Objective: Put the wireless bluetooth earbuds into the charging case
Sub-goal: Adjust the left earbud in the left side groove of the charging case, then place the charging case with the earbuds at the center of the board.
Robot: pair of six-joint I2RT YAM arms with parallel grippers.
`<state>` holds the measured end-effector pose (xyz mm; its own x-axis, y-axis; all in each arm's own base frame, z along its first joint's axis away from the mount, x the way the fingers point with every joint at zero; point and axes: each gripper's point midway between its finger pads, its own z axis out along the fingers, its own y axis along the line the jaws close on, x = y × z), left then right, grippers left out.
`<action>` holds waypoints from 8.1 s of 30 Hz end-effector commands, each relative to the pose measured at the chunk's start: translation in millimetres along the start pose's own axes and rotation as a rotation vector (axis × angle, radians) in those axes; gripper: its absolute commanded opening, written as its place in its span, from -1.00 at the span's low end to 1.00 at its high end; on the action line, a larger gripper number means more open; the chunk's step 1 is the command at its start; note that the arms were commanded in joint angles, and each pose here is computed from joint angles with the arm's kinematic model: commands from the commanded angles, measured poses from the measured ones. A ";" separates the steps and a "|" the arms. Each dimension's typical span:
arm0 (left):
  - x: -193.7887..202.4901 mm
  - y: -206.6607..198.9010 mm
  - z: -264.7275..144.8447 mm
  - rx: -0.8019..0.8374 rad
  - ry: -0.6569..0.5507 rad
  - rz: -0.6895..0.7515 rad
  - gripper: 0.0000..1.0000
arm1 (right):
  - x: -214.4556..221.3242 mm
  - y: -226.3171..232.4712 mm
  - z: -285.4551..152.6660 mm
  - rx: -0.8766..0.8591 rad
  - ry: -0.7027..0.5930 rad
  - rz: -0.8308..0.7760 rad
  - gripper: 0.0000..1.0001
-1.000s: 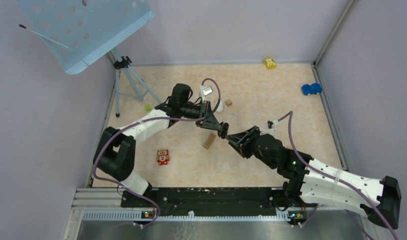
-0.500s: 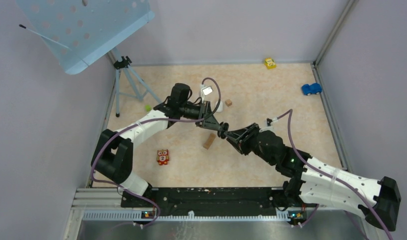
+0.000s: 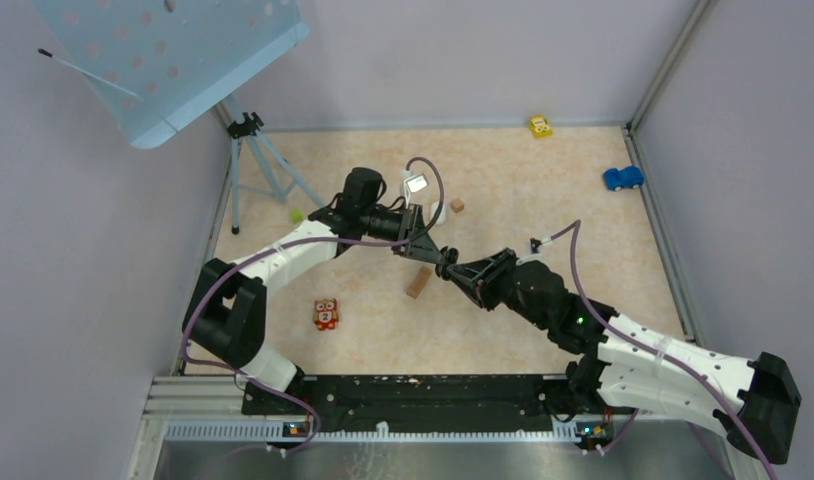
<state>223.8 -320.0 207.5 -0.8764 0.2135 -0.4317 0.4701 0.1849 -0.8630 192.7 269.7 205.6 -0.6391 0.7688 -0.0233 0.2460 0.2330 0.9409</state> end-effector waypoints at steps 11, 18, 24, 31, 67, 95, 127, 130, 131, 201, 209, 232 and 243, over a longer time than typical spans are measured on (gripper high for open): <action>-10.6 -25.5 -6.0 0.016 -0.026 0.132 -1.00 | 0.4 7.4 4.7 -0.043 0.020 0.051 -0.41; -11.5 -27.3 -6.5 0.015 -0.030 0.144 -1.00 | 0.7 -1.3 6.2 -0.024 0.021 0.062 -0.42; -12.6 -28.4 -7.2 0.013 -0.033 0.155 -1.00 | 0.4 -8.8 7.7 -0.009 0.020 0.072 -0.42; -12.4 -28.4 -7.2 0.012 -0.031 0.164 -1.00 | -0.5 -8.9 8.0 -0.009 0.015 0.072 -0.44; -11.6 -21.3 -6.8 -0.018 -0.028 0.159 -1.00 | -7.7 -13.3 1.5 0.035 -0.019 0.022 -1.00; -9.9 -1.1 0.0 -0.093 -0.013 0.106 -1.00 | -21.1 -18.4 -29.4 0.210 0.002 -0.484 -1.00; -9.6 -16.3 -0.2 -0.093 -0.026 0.165 -1.00 | -0.6 -3.7 2.4 0.233 0.089 -0.572 -1.00; -9.3 -15.6 -0.5 -0.099 -0.027 0.166 -1.00 | -2.4 -1.5 4.1 0.228 0.075 -0.570 -1.00; -9.8 -15.2 -0.8 -0.103 -0.030 0.167 -1.00 | -2.9 -1.4 4.8 0.231 0.072 -0.571 -1.00; -7.8 -11.9 1.7 -0.091 -0.011 0.165 -1.00 | -4.1 -4.8 7.4 0.201 0.040 -0.486 -0.72; -6.8 -11.1 2.0 -0.091 -0.012 0.164 -1.00 | -6.4 -4.3 5.3 0.187 0.026 -0.476 -0.58; -2.5 -9.2 4.2 -0.066 0.009 0.146 -1.00 | -52.5 16.2 -27.2 0.165 -0.180 -0.546 0.08; -3.9 -48.2 7.7 0.240 0.056 0.069 -1.00 | -106.7 -57.1 -57.9 0.306 -0.243 -0.418 0.13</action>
<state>206.7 -333.9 226.6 -0.8525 0.2617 -0.4524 0.4853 0.0751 -0.8711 215.6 150.8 217.0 -0.4749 0.7145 -0.5137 0.1493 0.6407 0.7531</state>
